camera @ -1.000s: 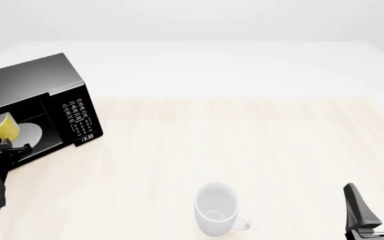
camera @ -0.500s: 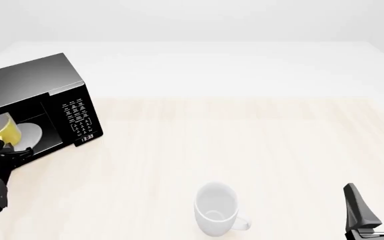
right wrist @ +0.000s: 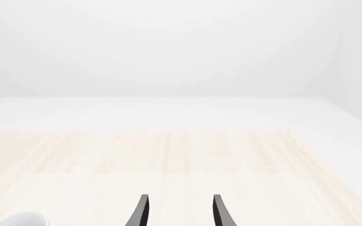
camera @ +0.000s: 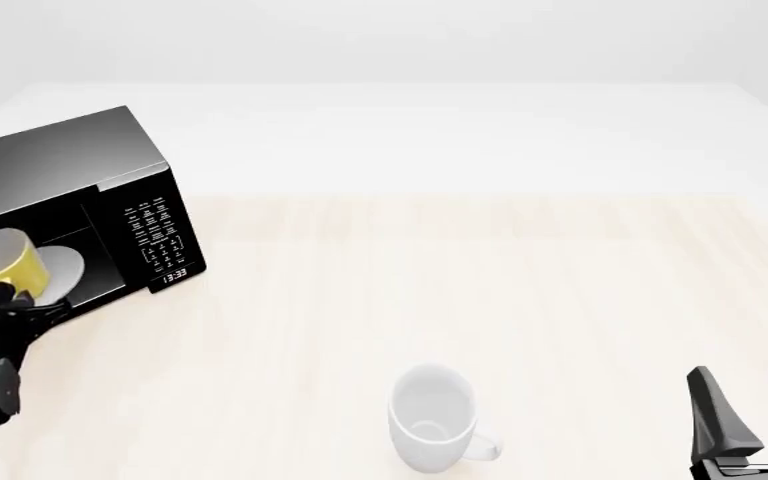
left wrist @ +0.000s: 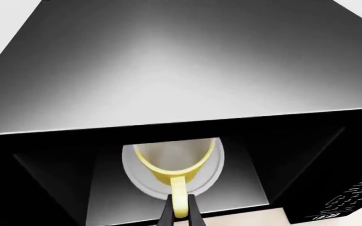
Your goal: Put the yellow and white mug in the microwave and close it.
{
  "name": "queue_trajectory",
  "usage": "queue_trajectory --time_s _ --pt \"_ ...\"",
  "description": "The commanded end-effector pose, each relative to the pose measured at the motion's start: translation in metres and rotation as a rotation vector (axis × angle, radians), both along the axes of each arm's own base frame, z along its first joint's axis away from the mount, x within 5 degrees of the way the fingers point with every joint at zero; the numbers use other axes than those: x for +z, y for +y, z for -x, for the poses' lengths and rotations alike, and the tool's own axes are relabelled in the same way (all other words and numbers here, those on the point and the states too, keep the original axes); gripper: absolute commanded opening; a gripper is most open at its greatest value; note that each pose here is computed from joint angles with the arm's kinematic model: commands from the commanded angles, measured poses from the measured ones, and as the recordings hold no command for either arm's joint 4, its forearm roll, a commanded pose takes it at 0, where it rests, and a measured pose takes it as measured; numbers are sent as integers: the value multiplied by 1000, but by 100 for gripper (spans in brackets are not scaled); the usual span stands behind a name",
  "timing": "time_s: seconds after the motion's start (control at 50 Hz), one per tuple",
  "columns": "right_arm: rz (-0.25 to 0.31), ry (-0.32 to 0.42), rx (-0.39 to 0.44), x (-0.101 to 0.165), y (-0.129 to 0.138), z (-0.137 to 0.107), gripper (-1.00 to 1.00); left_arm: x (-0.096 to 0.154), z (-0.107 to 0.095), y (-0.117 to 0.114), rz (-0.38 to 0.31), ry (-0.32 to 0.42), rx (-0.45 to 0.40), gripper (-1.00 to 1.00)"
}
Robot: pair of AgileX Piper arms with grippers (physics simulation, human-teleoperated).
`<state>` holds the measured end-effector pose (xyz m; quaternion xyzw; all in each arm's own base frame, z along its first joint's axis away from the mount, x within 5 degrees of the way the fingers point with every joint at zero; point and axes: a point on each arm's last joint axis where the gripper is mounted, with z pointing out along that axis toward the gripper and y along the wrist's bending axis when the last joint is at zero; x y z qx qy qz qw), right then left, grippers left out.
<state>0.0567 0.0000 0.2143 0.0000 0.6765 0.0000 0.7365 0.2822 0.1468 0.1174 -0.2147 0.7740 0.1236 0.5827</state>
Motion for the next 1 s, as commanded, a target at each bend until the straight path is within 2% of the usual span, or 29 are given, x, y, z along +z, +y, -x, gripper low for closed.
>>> queue_trajectory --time_s 0.02,0.2,0.22,0.64,1.0 --pt "0 0 0 0 0 0 100 -3 -4 -1 6 7 -8 -100" --pt "0 0 0 0 0 0 100 -5 -7 1 8 13 -8 -100" --pt "0 0 0 0 0 0 100 -5 -7 2 8 16 -6 100" --pt "0 0 0 0 0 0 100 -4 -5 2 4 18 -3 100" --pt "0 0 0 0 0 0 100 9 13 -8 1 7 -4 100"
